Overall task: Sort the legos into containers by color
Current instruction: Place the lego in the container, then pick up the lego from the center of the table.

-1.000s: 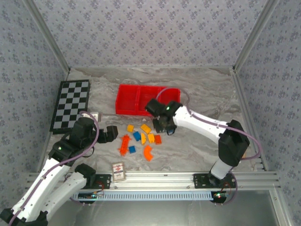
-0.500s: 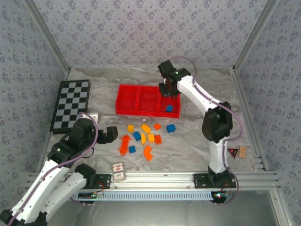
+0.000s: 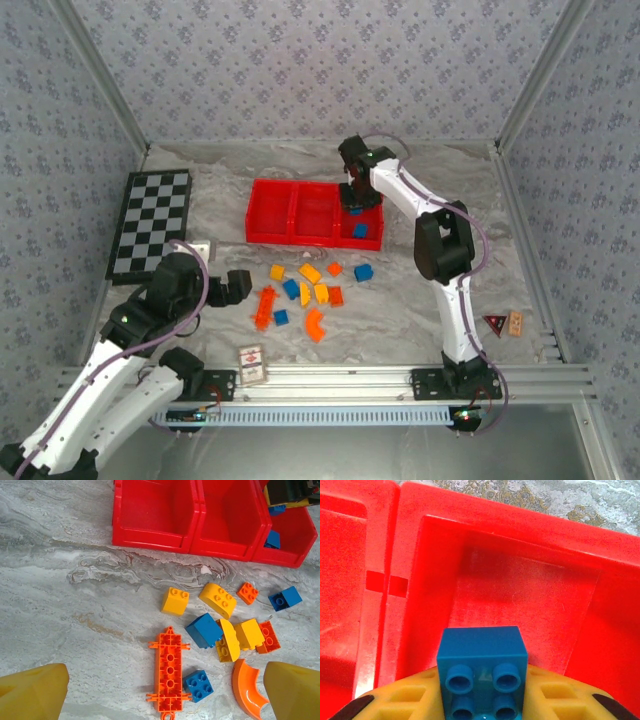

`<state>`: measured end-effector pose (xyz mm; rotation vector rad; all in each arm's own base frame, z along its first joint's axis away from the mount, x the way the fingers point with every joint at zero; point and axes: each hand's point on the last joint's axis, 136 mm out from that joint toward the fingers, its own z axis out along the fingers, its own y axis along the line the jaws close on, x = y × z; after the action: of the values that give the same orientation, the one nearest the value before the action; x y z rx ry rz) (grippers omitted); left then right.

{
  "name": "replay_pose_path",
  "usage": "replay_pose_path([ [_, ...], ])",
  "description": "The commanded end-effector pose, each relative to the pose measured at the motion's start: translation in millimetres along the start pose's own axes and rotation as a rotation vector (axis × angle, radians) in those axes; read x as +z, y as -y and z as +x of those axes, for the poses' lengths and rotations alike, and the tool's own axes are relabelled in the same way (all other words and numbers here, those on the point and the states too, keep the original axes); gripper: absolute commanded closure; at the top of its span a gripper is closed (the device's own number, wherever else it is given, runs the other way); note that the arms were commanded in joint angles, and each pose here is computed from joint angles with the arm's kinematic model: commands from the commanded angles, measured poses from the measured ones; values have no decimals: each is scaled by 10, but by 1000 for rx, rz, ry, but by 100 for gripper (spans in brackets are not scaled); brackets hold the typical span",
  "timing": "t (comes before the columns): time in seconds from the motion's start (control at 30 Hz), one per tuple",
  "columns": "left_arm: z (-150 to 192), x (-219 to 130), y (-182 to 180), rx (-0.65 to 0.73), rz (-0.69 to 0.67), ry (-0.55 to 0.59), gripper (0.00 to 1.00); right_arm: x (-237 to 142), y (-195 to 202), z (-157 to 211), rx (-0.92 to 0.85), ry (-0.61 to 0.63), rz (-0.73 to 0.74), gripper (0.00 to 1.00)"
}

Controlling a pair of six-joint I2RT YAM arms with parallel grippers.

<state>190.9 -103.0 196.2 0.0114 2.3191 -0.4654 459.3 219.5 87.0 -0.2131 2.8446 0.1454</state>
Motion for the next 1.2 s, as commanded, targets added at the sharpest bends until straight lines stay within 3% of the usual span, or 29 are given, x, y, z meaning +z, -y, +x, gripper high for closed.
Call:
replay_pose_path([
  [0.0, -14, -15, -15, -9, -8, 13, 0, -86, -9, -16, -6, 2, -7, 61],
  [0.33, -10, -12, -12, -8, -7, 11, 0, -264, -22, -30, -13, 34, 0, 54],
  [0.57, -5, -9, -17, -10, -10, 10, 0, -624, -69, 111, -31, 90, 32, 52],
  [0.87, 1, 6, -13, -7, -10, 5, 0, -932, 63, 767, 19, 127, 65, 47],
  [1.17, 7, 29, -10, -4, -13, -5, 0, -795, 22, 1494, 6, 32, 59, 35],
])
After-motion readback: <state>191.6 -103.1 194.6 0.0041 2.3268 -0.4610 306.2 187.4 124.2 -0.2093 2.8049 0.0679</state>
